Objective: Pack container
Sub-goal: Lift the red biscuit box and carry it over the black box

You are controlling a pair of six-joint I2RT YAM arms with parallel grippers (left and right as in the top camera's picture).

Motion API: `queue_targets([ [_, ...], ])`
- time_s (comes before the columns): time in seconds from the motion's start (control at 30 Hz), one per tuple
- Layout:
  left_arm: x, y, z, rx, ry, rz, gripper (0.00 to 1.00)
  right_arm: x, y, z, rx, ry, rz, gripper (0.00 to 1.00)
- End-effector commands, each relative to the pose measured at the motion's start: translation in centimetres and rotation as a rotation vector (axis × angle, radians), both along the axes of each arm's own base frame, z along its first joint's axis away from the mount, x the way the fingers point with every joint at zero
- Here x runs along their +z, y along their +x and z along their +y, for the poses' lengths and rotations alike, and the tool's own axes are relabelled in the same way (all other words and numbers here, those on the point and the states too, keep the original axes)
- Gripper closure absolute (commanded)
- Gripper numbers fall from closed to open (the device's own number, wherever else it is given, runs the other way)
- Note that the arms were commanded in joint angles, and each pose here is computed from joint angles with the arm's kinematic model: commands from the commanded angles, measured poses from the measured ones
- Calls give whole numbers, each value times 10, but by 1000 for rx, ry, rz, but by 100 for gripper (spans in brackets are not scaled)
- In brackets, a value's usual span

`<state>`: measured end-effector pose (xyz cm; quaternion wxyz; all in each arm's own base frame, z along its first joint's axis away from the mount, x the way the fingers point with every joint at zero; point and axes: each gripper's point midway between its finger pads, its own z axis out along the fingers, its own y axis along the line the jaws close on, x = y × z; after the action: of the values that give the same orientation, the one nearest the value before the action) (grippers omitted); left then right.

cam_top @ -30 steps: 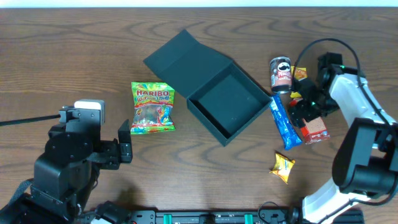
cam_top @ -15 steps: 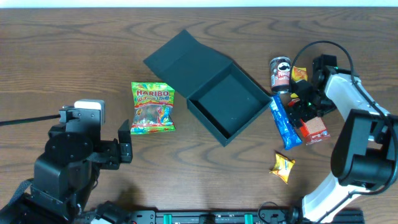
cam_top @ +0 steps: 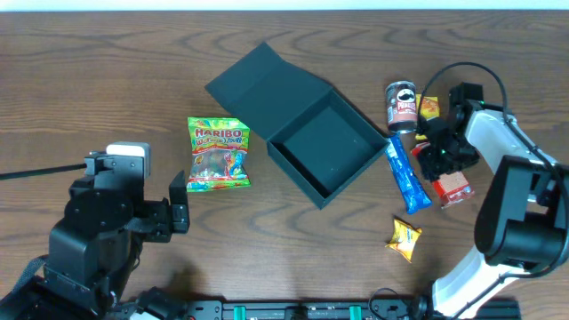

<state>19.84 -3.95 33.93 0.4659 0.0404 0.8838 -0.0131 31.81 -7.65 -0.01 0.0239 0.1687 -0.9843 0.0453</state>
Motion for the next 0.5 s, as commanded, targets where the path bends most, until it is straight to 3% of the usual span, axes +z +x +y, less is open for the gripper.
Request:
queue_targets([
  [0.0, 5, 0, 5, 11, 19, -17, 5, -4, -4, -2, -16, 2, 9, 41],
  [0.47, 5, 0, 5, 11, 19, -17, 5, 18, 8, 1, -8, -9, -75, 46],
])
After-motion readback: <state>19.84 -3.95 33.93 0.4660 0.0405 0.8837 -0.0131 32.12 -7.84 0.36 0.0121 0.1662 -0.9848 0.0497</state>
